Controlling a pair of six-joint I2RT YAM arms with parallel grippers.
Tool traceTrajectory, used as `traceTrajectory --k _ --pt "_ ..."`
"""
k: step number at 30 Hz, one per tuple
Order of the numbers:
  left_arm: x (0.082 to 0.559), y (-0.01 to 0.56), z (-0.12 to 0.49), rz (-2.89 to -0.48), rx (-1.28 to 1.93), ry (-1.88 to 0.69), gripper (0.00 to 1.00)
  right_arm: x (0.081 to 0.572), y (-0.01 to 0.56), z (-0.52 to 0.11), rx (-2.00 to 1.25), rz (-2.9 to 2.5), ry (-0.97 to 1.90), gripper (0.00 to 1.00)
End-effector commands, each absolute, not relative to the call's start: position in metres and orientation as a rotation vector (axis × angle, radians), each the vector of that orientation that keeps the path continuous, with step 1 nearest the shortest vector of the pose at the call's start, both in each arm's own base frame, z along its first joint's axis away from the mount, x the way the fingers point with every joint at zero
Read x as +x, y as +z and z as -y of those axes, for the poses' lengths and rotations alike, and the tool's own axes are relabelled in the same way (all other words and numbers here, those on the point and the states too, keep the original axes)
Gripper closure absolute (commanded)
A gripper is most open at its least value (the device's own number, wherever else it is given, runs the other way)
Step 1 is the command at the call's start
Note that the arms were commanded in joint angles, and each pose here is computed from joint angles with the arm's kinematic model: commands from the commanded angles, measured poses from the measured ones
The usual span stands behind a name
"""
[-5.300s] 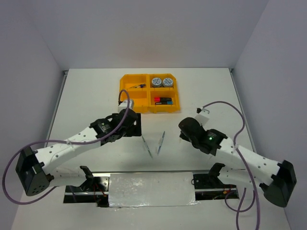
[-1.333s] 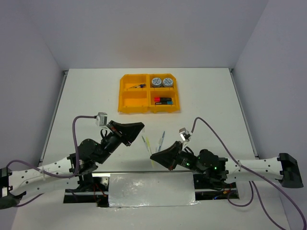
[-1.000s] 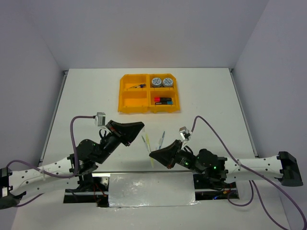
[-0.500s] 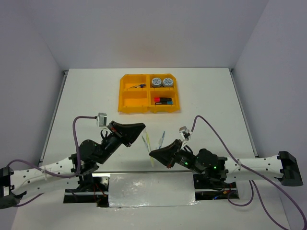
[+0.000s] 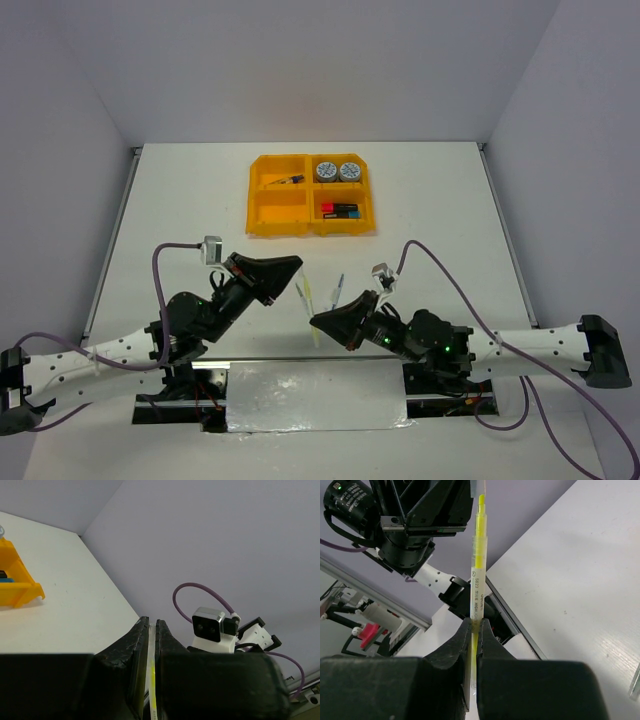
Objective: Sort the stationery into containers
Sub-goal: Close the pen cap on the pen.
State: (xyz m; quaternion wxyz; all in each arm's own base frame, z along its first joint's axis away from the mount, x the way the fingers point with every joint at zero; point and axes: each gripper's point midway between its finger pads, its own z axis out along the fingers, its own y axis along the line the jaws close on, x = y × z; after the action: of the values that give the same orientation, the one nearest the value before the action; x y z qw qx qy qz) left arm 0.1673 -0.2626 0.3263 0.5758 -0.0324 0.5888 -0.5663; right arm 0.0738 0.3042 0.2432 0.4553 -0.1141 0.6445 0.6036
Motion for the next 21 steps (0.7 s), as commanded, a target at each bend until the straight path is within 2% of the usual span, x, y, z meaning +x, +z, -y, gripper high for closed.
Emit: traceTrajectory --k 1,21 --pt "0.170 0.346 0.252 -1.316 -0.141 -1.344 1.00 0.073 0.267 -0.308 -0.253 -1.547 1.527 1.00" --pt "0.171 0.339 0.252 -1.341 -0.146 -1.330 1.00 0.079 0.275 -0.305 -0.237 -1.535 1.484 1.00"
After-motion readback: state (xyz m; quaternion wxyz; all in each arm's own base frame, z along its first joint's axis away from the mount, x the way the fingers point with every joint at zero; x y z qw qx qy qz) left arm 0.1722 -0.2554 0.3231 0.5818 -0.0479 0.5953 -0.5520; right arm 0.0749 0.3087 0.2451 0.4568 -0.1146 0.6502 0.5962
